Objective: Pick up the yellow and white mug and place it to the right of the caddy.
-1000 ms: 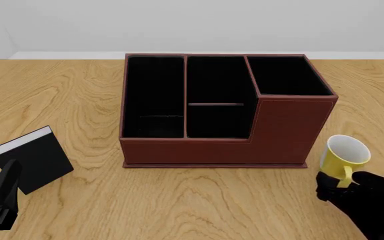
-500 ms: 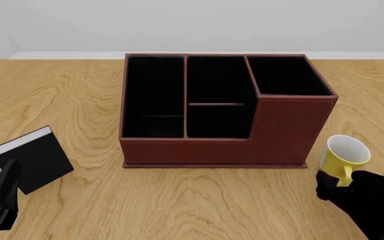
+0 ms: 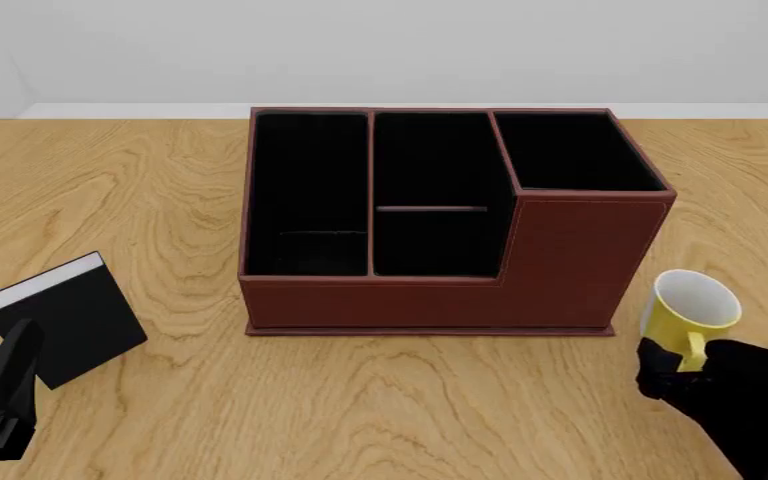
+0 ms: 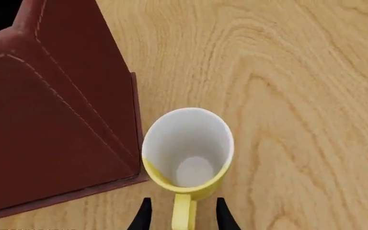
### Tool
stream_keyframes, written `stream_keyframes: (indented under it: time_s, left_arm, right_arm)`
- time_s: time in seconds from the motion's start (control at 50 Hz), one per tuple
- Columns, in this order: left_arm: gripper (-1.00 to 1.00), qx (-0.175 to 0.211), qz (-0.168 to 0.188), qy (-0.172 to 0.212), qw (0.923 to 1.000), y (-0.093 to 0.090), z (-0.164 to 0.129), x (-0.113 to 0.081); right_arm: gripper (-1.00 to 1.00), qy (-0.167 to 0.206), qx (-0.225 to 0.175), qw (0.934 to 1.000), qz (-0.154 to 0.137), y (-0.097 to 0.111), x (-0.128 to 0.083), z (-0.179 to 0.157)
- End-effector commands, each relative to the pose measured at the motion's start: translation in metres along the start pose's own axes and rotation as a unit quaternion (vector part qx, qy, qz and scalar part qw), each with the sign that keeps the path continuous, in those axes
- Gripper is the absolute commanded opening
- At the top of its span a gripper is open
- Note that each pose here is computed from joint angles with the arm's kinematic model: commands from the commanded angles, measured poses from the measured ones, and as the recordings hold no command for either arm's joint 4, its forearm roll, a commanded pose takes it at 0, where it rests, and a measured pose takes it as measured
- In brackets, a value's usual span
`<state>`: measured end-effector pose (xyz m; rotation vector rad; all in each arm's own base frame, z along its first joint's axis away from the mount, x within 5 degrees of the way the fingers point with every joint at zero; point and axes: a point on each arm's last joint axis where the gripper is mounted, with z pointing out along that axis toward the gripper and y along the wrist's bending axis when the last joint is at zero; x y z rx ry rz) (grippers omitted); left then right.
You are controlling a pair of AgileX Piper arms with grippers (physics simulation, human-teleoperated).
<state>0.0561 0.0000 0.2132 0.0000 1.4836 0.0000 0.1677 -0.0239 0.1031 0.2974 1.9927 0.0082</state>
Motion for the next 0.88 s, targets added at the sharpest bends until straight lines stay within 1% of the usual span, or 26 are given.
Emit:
stream_keyframes:
  time_s: [0.02, 0.08, 0.1, 0.12, 0.14, 0.16, 0.18, 0.2, 0.3, 0.5, 0.56, 0.58, 0.6, 0.64, 0.66, 0.68, 0.7, 0.72, 0.78, 0.82, 0.88]
  left_arm:
    - [1.00, 0.000, 0.000, 0.000, 1.0000, 0.000, 0.000, 0.000]
    - [1.00, 0.000, 0.000, 0.000, 1.0000, 0.000, 0.000, 0.000]
    - [1.00, 0.000, 0.000, 0.000, 1.0000, 0.000, 0.000, 0.000]
    - [1.00, 0.000, 0.000, 0.000, 1.0000, 0.000, 0.000, 0.000]
    - [1.00, 0.000, 0.000, 0.000, 1.0000, 0.000, 0.000, 0.000]
    - [1.00, 0.000, 0.000, 0.000, 1.0000, 0.000, 0.000, 0.000]
    - [1.00, 0.000, 0.000, 0.000, 1.0000, 0.000, 0.000, 0.000]
    - [1.00, 0.000, 0.000, 0.000, 1.0000, 0.000, 0.000, 0.000]
    - [1.00, 0.000, 0.000, 0.000, 1.0000, 0.000, 0.000, 0.000]
    - [1.00, 0.000, 0.000, 0.000, 1.0000, 0.000, 0.000, 0.000]
    - [1.00, 0.000, 0.000, 0.000, 1.0000, 0.000, 0.000, 0.000]
    - [1.00, 0.000, 0.000, 0.000, 1.0000, 0.000, 0.000, 0.000]
    - [1.00, 0.000, 0.000, 0.000, 1.0000, 0.000, 0.000, 0.000]
    - [1.00, 0.000, 0.000, 0.000, 1.0000, 0.000, 0.000, 0.000]
    - [1.00, 0.000, 0.000, 0.000, 1.0000, 0.000, 0.000, 0.000]
    - [1.00, 0.000, 0.000, 0.000, 1.0000, 0.000, 0.000, 0.000]
    - [1.00, 0.000, 0.000, 0.000, 1.0000, 0.000, 0.000, 0.000]
    - [1.00, 0.000, 0.000, 0.000, 1.0000, 0.000, 0.000, 0.000]
    - [1.00, 0.000, 0.000, 0.000, 1.0000, 0.000, 0.000, 0.000]
    - [1.00, 0.000, 0.000, 0.000, 1.0000, 0.000, 0.000, 0.000]
    - [1.00, 0.000, 0.000, 0.000, 1.0000, 0.000, 0.000, 0.000]
  right_arm:
    - [1.00, 0.001, -0.005, 1.0000, -0.007, 0.002, 0.000, 0.000]
    - [1.00, -0.003, -0.004, 0.9999, -0.010, 0.002, -0.001, -0.001]
    - [1.00, -0.003, -0.004, 0.9999, -0.013, 0.005, -0.024, -0.028]
    - [1.00, -0.002, -0.008, 0.9998, -0.017, 0.008, -0.034, -0.062]
    - [1.00, -0.002, -0.008, 0.9998, -0.017, 0.006, -0.031, -0.097]
    - [1.00, -0.002, -0.010, 0.9997, -0.020, 0.003, -0.014, -0.128]
    - [1.00, -0.008, -0.010, 0.9997, -0.020, 0.002, -0.006, -0.137]
    - [1.00, -0.014, -0.005, 0.9996, -0.025, 0.002, -0.007, -0.137]
    - [1.00, -0.018, 0.001, 0.9995, -0.027, 0.001, -0.008, -0.137]
    - [1.00, -0.023, 0.005, 0.9991, -0.035, 0.001, -0.009, -0.137]
    - [1.00, -0.029, 0.008, 0.9987, -0.042, 0.000, -0.010, -0.137]
    - [1.00, -0.031, 0.015, 0.9981, -0.051, 0.000, -0.010, -0.137]
    - [1.00, -0.031, 0.015, 0.9981, -0.051, 0.000, -0.010, -0.137]
    - [1.00, -0.037, 0.013, 0.9979, -0.052, 0.000, -0.011, -0.137]
    - [1.00, -0.040, 0.013, 0.9973, -0.060, 0.000, -0.012, -0.137]
    - [1.00, -0.040, 0.013, 0.9973, -0.060, 0.000, -0.012, -0.137]
    - [1.00, -0.047, 0.009, 0.9967, -0.065, 0.001, -0.013, -0.137]
    - [1.00, -0.045, 0.004, 0.9963, -0.073, 0.001, -0.013, -0.137]
    - [1.00, -0.048, 0.002, 0.9961, -0.075, 0.001, -0.013, -0.137]
    - [1.00, -0.056, -0.002, 0.9947, -0.086, 0.002, -0.015, -0.138]
    - [1.00, -0.059, -0.012, 0.9941, -0.091, 0.004, -0.017, -0.139]
